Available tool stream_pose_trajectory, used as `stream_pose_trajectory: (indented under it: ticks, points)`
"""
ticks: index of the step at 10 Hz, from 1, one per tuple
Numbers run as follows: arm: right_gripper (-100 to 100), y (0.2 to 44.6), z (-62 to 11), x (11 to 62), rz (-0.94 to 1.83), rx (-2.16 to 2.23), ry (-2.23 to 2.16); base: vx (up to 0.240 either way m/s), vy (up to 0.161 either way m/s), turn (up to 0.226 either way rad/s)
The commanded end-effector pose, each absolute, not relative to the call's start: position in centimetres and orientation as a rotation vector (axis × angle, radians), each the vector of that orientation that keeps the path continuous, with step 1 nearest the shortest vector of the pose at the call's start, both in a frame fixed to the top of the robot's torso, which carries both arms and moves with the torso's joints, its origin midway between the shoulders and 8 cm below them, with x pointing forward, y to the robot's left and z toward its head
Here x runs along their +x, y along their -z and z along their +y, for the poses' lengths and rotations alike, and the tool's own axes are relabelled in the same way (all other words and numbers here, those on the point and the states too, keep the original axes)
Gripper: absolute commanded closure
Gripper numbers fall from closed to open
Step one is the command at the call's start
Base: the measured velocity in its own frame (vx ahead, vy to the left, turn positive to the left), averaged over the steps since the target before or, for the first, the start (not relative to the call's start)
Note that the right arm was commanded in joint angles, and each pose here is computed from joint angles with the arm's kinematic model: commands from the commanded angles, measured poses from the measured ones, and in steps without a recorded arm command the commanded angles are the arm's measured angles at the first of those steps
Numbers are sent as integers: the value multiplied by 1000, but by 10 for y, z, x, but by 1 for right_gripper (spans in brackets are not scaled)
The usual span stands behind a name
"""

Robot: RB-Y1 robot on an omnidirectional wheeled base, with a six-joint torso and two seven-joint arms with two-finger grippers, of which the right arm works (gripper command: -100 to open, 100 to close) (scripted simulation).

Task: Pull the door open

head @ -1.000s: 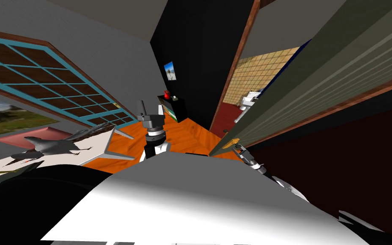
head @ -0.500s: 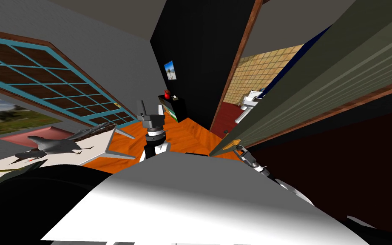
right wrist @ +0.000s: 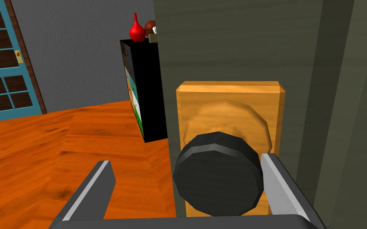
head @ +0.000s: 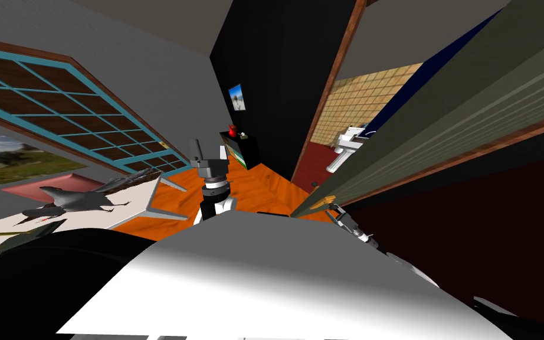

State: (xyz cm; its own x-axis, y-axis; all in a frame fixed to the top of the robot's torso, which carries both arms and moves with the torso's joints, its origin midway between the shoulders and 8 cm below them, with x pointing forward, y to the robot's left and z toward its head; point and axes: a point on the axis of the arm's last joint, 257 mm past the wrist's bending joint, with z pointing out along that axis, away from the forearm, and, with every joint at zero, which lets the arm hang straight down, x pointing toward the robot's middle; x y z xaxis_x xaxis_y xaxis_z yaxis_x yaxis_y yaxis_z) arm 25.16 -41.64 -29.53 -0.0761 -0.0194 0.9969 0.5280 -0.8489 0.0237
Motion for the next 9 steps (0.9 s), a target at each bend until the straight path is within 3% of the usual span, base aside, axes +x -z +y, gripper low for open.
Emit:
stream_pose_trajectory:
  ticks: [1,6,9]
  points:
    - [100,302,-406,233,-534,-1818,1940,-5,-15,15]
    - [100,300,-413,215,-548,-1820,1924,-9,-25,0]
    - [100,298,-422,199,-563,-1831,1907,-54,-81,-12]
